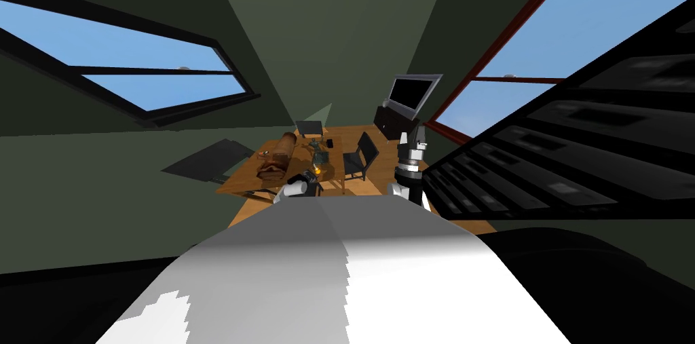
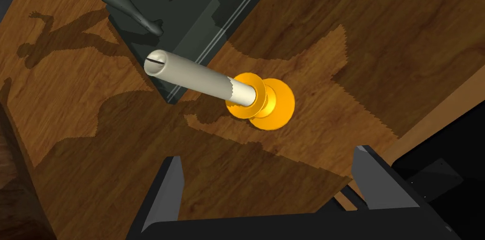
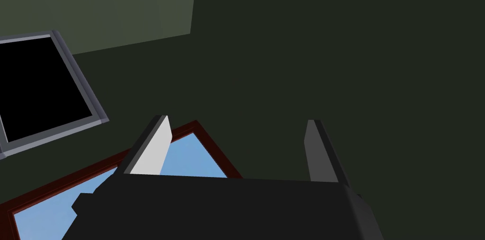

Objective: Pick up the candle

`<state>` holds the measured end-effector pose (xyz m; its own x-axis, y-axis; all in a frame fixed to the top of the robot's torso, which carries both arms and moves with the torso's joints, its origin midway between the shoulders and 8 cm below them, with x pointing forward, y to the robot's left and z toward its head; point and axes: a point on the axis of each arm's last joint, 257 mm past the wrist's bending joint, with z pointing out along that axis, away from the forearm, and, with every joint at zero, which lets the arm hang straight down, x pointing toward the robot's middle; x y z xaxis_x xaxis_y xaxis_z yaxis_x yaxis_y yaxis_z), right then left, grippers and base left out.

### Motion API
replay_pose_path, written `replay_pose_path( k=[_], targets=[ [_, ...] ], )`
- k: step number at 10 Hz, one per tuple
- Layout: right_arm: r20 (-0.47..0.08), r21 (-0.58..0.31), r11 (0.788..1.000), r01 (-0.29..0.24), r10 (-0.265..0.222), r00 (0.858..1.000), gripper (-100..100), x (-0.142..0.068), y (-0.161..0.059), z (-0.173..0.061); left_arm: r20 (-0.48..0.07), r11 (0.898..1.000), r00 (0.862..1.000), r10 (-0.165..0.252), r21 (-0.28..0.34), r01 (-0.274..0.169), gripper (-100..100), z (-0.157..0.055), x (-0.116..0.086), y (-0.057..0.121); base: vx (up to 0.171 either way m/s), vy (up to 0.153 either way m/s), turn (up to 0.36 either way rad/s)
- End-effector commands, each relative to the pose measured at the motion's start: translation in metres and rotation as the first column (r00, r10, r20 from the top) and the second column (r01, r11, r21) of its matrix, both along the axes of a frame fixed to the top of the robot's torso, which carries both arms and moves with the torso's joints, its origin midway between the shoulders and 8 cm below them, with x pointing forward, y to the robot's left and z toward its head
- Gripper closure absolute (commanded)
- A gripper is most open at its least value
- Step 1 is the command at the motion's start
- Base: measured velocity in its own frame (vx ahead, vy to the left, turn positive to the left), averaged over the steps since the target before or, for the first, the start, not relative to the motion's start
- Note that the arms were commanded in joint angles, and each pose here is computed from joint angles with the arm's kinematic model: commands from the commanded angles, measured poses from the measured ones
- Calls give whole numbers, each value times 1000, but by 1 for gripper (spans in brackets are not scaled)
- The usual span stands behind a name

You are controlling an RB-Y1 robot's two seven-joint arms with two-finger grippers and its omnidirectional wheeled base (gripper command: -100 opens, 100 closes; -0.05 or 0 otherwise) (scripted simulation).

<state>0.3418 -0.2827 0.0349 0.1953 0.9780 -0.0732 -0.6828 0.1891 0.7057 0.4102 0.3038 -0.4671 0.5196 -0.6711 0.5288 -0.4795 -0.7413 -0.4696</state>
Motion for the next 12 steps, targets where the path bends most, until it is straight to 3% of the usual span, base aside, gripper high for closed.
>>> replay_pose_path(
  k=[1, 6, 10, 11, 12],
  targets=[
    [0, 0, 1000, 0, 0, 1000, 0, 0, 0, 0, -51, 999, 999, 8, -31, -10, -100, -10, -1, -3, 21, 51, -11],
    [0, 0, 1000, 0, 0, 1000, 0, 0, 0, 0, -158, 995, 987, 15, -92, -30, -100, -23, 3, -10, 35, 39, -12],
    [0, 0, 1000, 0, 0, 1000, 0, 0, 0, 0, -188, 993, 982, 10, -113, -32, -100, -22, 10, -14, 40, 14, -13],
    [0, 0, 1000, 0, 0, 1000, 0, 0, 0, 0, -191, 993, 981, 10, -114, -32, 0, -22, 10, -14, 0, 0, 0],
    [0, 0, 1000, 0, 0, 1000, 0, 0, 0, 0, -190, 993, 982, 11, -114, -33, -100, -30, 8, -18, 27, 0, 4]
  ],
)
